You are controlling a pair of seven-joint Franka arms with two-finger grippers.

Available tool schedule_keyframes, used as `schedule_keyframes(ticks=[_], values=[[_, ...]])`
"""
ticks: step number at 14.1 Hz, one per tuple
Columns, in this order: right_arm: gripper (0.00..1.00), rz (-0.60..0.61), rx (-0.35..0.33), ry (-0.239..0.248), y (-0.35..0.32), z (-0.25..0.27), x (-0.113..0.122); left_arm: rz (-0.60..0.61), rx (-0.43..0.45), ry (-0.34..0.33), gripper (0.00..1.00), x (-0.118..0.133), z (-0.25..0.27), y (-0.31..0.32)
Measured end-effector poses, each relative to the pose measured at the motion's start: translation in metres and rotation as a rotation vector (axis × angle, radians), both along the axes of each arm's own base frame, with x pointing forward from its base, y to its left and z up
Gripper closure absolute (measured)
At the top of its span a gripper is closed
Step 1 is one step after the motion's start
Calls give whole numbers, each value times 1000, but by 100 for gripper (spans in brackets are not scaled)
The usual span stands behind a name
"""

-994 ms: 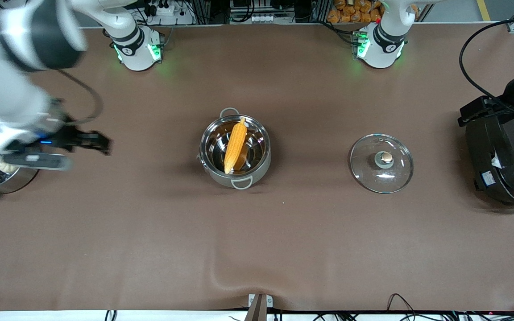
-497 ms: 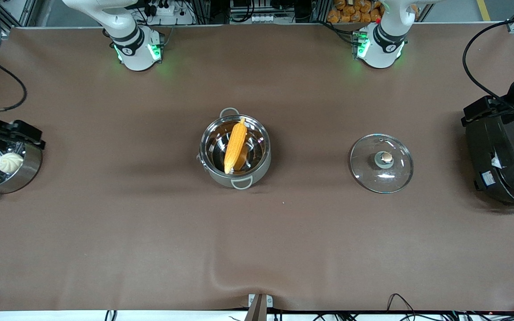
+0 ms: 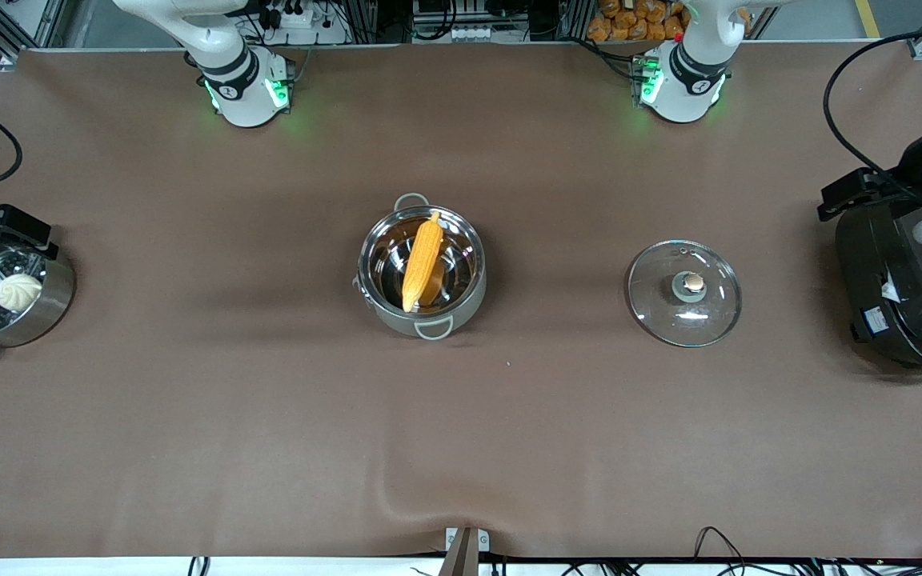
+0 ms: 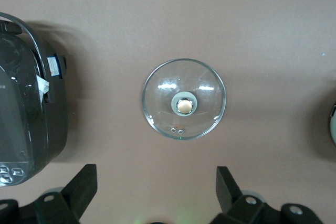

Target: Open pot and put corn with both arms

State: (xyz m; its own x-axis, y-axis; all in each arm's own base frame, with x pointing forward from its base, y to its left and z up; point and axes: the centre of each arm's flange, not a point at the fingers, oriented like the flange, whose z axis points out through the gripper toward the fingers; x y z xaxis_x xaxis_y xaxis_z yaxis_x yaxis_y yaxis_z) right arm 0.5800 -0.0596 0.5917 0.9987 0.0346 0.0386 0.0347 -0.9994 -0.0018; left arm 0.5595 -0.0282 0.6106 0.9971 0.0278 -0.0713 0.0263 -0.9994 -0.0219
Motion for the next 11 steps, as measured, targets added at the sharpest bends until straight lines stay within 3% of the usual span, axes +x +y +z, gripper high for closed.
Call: schedule_keyframes(ticks=[11], values=[[0, -38, 7, 47, 3, -5, -6, -24, 29, -12, 0, -2, 5, -10]])
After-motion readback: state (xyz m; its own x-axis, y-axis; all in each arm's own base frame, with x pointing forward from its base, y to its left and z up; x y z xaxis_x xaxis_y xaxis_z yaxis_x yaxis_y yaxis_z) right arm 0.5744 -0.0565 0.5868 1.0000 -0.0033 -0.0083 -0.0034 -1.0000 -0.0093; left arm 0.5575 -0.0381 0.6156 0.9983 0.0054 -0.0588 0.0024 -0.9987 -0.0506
